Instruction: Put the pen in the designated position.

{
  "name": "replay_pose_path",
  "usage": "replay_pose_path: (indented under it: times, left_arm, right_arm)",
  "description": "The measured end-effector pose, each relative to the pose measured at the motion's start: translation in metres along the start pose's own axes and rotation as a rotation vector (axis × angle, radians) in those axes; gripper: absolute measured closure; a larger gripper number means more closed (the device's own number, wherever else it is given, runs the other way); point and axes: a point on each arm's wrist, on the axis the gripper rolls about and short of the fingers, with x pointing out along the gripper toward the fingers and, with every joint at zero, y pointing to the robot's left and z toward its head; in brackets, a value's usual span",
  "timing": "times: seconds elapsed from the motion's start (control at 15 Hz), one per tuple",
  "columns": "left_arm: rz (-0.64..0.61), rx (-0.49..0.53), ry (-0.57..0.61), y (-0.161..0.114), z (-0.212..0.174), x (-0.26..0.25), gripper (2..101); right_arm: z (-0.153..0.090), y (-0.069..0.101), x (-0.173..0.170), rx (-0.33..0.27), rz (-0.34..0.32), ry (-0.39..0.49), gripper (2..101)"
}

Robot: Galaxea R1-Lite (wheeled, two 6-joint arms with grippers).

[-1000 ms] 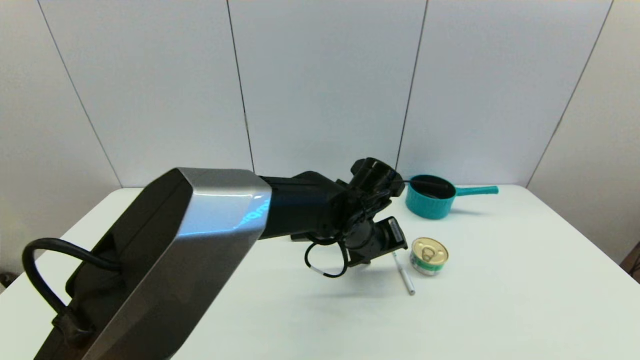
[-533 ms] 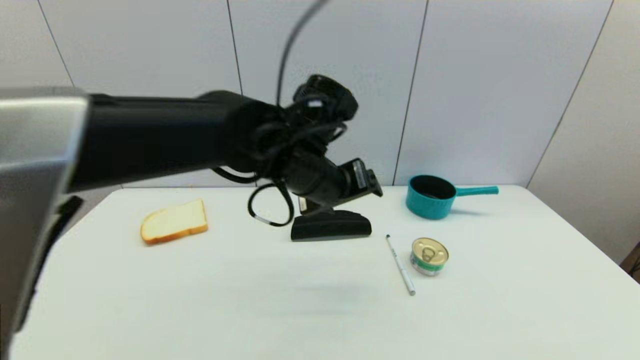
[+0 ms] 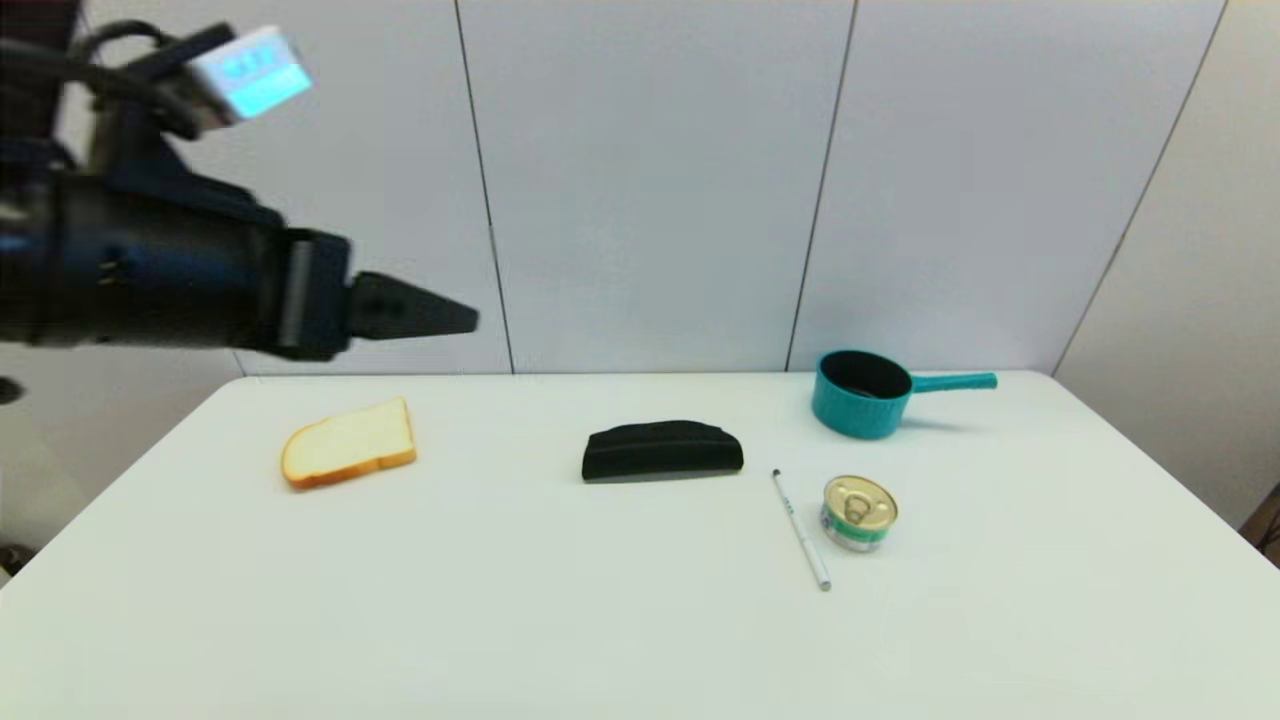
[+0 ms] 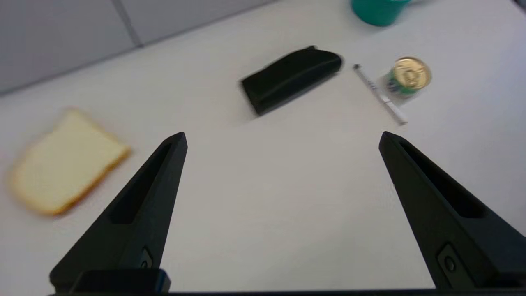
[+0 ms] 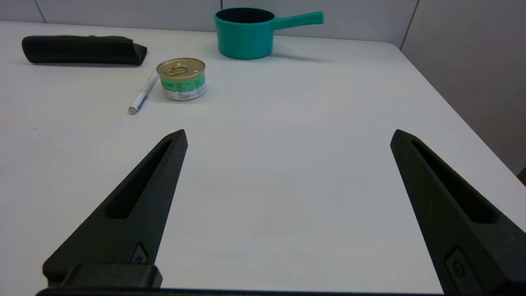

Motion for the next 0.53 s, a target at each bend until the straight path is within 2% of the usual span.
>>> replay_pose_path:
  times: [0.2, 0.4, 0.53]
  left_arm:
    - [0.133, 0.085, -0.116, 0.016, -0.059, -0.057, 7.6]
    - [0.243, 0.119, -0.275, 0.014, -0.117, -0.095, 6.9]
    - [0.284, 0.160, -0.341, 0.008, -0.156, -0.110, 6.5]
  right_arm:
    - [0.000, 0.000, 0.000, 0.000, 0.000, 0.000, 4.3]
    - [0.000, 0.000, 0.000, 0.000, 0.000, 0.000, 4.3]
    - [0.000, 0.000, 0.000, 0.000, 0.000, 0.000, 4.3]
